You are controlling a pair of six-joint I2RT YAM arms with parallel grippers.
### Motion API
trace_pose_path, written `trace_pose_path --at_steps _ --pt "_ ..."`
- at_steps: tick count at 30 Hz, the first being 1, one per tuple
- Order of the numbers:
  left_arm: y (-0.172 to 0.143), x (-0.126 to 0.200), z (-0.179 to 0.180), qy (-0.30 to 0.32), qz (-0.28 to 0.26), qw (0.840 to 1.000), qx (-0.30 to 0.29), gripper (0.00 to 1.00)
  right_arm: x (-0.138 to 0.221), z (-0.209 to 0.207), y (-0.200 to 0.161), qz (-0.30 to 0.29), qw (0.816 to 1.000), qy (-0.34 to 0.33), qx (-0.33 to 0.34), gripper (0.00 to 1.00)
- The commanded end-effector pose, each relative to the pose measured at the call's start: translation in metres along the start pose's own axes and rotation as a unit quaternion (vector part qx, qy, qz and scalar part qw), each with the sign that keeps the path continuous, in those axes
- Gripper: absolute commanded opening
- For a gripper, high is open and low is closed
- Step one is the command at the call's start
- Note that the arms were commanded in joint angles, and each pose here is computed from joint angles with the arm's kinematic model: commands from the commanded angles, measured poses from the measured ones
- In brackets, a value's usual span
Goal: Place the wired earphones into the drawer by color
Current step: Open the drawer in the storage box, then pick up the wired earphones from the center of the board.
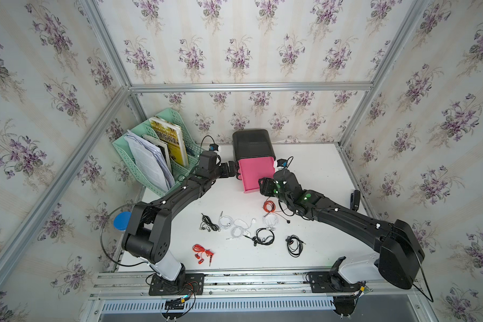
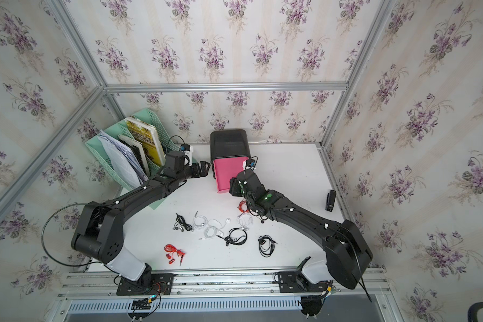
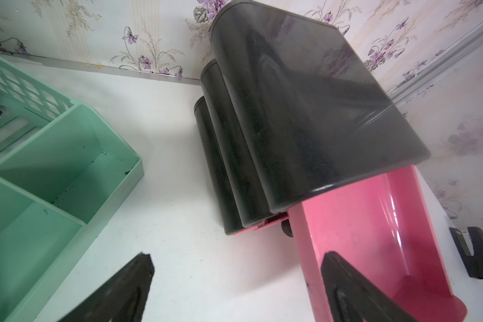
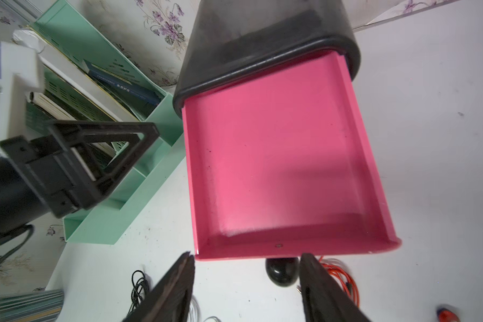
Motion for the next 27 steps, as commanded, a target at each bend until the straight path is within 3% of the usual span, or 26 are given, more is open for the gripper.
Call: trace_pose_path --at_steps 1,11,20,27 --pt "-0.005 0.016 -0.001 -0.001 0.005 1.000 0.004 0.99 0.008 -0.017 0.000 -0.007 0.999 -0.038 0.017 0.64" --pt "-0.037 0.077 -0.014 -0.042 0.004 0.999 -0.013 0.99 0.032 -0.071 -0.026 0.018 0.998 -0.058 0.012 0.64" --pt "-0.077 0.105 -0.017 -0.068 -0.004 0.996 -0.061 0.99 0.013 -0.100 -0.053 0.062 0.996 -0.059 -0.013 0.60" --pt "-0.085 0.110 -0.017 -0.069 -0.023 0.994 -0.075 0.99 -0.013 -0.108 -0.060 0.072 0.995 -0.058 -0.040 0.56"
Point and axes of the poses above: each gripper's point midway between its finger pads, its own x axis back along the fingers, its own z axis along the line the jaws close on, y = z × x, the point moved 8 cm from there along x, back along the fingers, and after that the axes turned 15 degrees about -x, right-handed, at the moved point
